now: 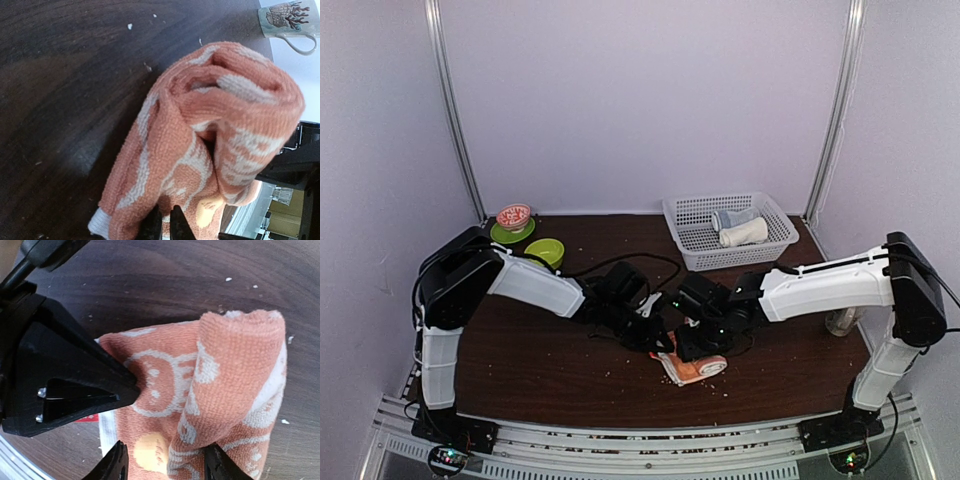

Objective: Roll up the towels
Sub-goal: Roll the towel at the center of the board.

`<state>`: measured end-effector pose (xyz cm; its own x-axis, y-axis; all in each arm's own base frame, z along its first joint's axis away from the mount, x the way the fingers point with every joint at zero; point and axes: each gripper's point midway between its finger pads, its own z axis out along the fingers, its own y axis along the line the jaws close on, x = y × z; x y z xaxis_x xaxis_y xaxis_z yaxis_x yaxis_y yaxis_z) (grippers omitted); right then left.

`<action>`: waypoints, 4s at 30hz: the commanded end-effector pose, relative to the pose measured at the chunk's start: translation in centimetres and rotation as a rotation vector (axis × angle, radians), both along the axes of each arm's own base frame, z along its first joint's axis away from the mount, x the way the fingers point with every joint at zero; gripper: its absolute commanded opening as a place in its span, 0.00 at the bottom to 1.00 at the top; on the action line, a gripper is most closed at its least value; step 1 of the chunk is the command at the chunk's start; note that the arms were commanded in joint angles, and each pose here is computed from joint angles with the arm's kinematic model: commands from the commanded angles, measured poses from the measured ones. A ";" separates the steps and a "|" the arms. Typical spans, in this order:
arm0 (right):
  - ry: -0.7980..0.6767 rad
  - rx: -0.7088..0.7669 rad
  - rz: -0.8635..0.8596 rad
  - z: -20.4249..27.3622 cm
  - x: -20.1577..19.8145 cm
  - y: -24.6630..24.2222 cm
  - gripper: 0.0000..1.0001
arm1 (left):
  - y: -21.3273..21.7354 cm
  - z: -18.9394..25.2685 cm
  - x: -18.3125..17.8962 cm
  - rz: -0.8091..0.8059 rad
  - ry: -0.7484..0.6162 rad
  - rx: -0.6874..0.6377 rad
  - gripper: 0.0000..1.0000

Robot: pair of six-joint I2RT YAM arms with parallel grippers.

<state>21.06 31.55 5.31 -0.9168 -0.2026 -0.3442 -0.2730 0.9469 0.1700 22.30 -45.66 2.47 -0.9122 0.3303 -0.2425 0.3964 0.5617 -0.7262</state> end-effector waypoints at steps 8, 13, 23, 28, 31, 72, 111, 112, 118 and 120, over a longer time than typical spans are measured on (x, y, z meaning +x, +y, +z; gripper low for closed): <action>0.064 0.122 0.093 -1.0 -1.7 2.4 0.58 | 1.4 1.2 -0.4 0.022 0.005 0.036 0.09; 0.078 0.133 0.095 -2.0 -1.9 2.2 0.66 | 2.0 3.6 0.0 0.039 -0.034 0.015 0.10; 0.049 0.179 0.108 -2.3 -1.9 1.6 0.76 | -1.1 7.9 1.4 0.023 -0.075 -0.160 0.10; 0.040 0.190 0.106 -2.2 -1.8 1.2 0.79 | -3.0 8.1 1.3 -0.004 -0.026 -0.263 0.10; 0.043 0.192 0.109 -2.3 -1.8 1.1 0.80 | -3.7 8.7 1.2 -0.019 -0.014 -0.320 0.10; -0.134 0.142 -0.094 3.7 2.2 -5.5 0.78 | -2.7 -1.6 4.4 0.113 0.149 -0.068 0.09; 0.047 0.291 -0.032 -0.5 3.2 -4.3 0.72 | -2.5 0.5 1.2 0.035 0.130 -0.073 0.10; 0.057 0.292 -0.028 -0.9 3.2 -4.2 0.71 | -2.5 0.5 1.2 0.037 0.130 -0.073 0.10; 0.114 0.301 0.005 -2.2 2.4 -3.6 0.47 | -2.5 0.7 1.2 0.035 0.125 -0.072 0.10; 0.114 0.283 0.008 -2.3 2.3 -3.9 0.36 | -2.5 0.7 1.1 0.033 0.123 -0.069 0.10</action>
